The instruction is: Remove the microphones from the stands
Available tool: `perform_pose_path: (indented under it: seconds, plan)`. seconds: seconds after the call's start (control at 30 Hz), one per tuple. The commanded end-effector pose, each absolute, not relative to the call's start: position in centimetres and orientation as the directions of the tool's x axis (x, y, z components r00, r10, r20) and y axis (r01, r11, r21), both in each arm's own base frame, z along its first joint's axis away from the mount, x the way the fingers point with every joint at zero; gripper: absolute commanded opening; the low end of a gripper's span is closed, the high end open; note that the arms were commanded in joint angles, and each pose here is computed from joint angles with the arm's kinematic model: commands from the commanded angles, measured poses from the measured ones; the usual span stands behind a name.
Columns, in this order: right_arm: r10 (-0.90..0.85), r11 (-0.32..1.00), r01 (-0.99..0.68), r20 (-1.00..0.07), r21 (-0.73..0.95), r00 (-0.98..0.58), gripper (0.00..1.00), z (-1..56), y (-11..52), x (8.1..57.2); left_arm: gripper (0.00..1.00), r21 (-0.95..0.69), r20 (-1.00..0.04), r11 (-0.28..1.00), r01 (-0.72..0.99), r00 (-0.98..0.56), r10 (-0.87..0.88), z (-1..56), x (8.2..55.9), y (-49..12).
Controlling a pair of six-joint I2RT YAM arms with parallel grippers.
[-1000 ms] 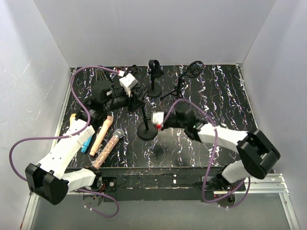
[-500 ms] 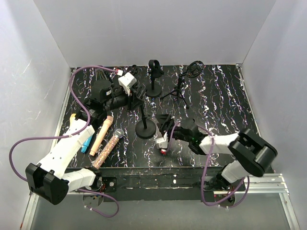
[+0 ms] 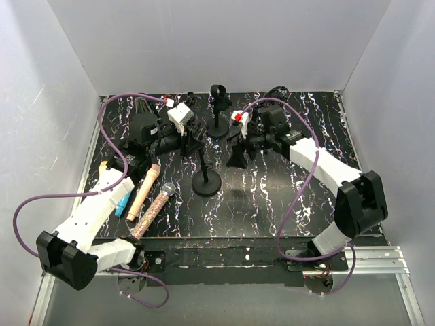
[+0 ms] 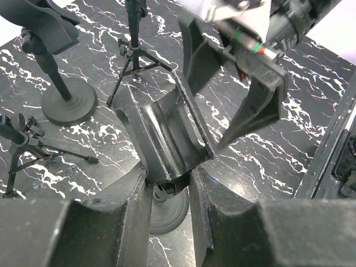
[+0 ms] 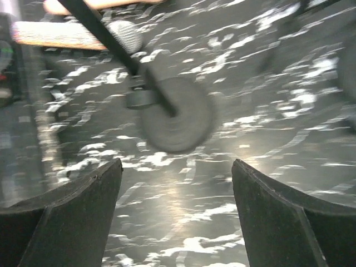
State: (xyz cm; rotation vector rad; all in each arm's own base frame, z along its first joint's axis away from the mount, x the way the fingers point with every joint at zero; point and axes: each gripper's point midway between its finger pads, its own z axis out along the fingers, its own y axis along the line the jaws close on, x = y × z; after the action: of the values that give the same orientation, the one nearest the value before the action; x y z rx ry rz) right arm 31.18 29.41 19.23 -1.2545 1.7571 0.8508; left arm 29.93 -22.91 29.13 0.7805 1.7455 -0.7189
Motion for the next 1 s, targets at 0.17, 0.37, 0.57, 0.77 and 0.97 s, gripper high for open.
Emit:
perform_pose_path:
  seconds: [0.17, 0.37, 0.57, 0.77, 0.97]
  plan:
    - [-0.344, 0.172, -0.686, -0.609, 0.707, -0.714, 0.84, 19.4, 32.8, 24.8, 0.0, -0.071, -0.954, 0.625, 0.778, -0.236, 0.186, 28.8, 30.4, -22.3]
    - [-0.295, 0.204, -0.613, -0.549, 0.763, -0.782, 0.84, 18.8, 34.4, 26.9, 0.0, -0.089, -0.951, 0.602, 0.793, -0.248, 0.187, 28.6, 29.9, -22.6]
    - [-0.278, 0.235, -0.573, -0.511, 0.785, -0.814, 0.79, 17.5, 35.4, 28.6, 0.0, -0.083, -0.949, 0.601, 0.795, -0.247, 0.195, 28.6, 29.9, -22.5]
    - [-0.276, 0.207, -0.552, -0.493, 0.808, -0.825, 0.66, 17.5, 35.8, 28.7, 0.0, -0.07, -0.945, 0.604, 0.794, -0.248, 0.215, 28.5, 29.9, -22.3]
    - [-0.289, 0.138, -0.55, -0.498, 0.824, -0.818, 0.53, 17.8, 36.4, 28.3, 0.0, -0.076, -0.936, 0.589, 0.805, -0.261, 0.235, 28.3, 29.7, -22.4]
